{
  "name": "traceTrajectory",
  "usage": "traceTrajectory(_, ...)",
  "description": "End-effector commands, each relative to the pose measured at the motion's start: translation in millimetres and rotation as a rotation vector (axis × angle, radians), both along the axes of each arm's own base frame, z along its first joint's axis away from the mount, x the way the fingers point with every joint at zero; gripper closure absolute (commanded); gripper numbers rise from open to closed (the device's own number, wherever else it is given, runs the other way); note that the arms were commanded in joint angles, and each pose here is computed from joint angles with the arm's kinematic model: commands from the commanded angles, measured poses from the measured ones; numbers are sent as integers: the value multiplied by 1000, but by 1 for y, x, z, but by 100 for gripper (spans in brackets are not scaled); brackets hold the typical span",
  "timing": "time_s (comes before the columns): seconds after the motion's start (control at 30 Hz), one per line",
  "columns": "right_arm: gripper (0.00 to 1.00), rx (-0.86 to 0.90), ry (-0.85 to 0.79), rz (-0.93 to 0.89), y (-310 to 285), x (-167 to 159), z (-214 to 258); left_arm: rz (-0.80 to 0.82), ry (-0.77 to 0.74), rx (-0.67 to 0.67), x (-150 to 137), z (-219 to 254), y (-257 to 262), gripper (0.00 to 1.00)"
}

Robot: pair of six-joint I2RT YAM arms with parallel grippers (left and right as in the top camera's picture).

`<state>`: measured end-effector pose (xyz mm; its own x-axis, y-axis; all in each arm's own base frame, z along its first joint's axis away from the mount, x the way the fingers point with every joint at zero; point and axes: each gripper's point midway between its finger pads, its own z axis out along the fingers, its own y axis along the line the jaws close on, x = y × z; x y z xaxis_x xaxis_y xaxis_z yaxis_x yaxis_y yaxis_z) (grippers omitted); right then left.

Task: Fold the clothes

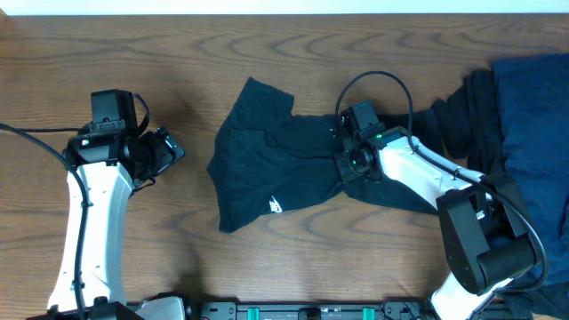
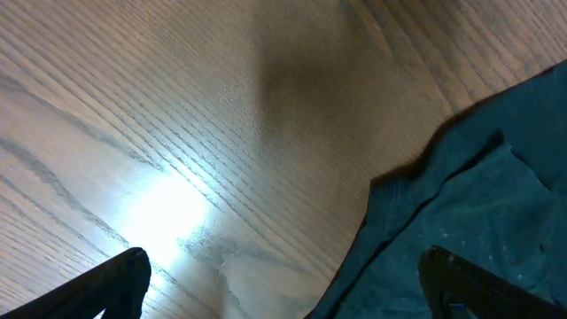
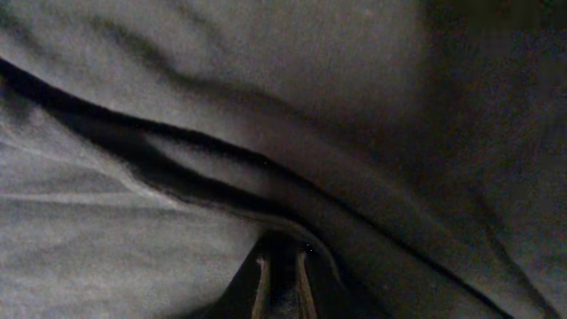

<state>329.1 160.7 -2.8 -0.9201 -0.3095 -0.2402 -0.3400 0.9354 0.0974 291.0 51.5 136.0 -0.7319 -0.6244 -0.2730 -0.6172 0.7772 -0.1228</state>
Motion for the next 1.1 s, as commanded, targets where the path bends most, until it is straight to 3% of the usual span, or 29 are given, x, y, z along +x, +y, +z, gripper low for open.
traceTrajectory(0.0, 88, 2, 71, 1, -2, -17, -9, 6, -2, 9, 0, 2, 2, 2)
traceTrajectory(0.27, 83, 43, 227, 38, 8, -56, -10, 6, -2, 9, 0, 2, 2, 2)
traceTrajectory(0.43, 75, 47, 268, 77, 10, -68, -9, 6, -2, 9, 0, 2, 2, 2)
traceTrajectory(1.07, 74, 32, 165, 67, 6, -31, 8, 6, -2, 9, 0, 2, 2, 2)
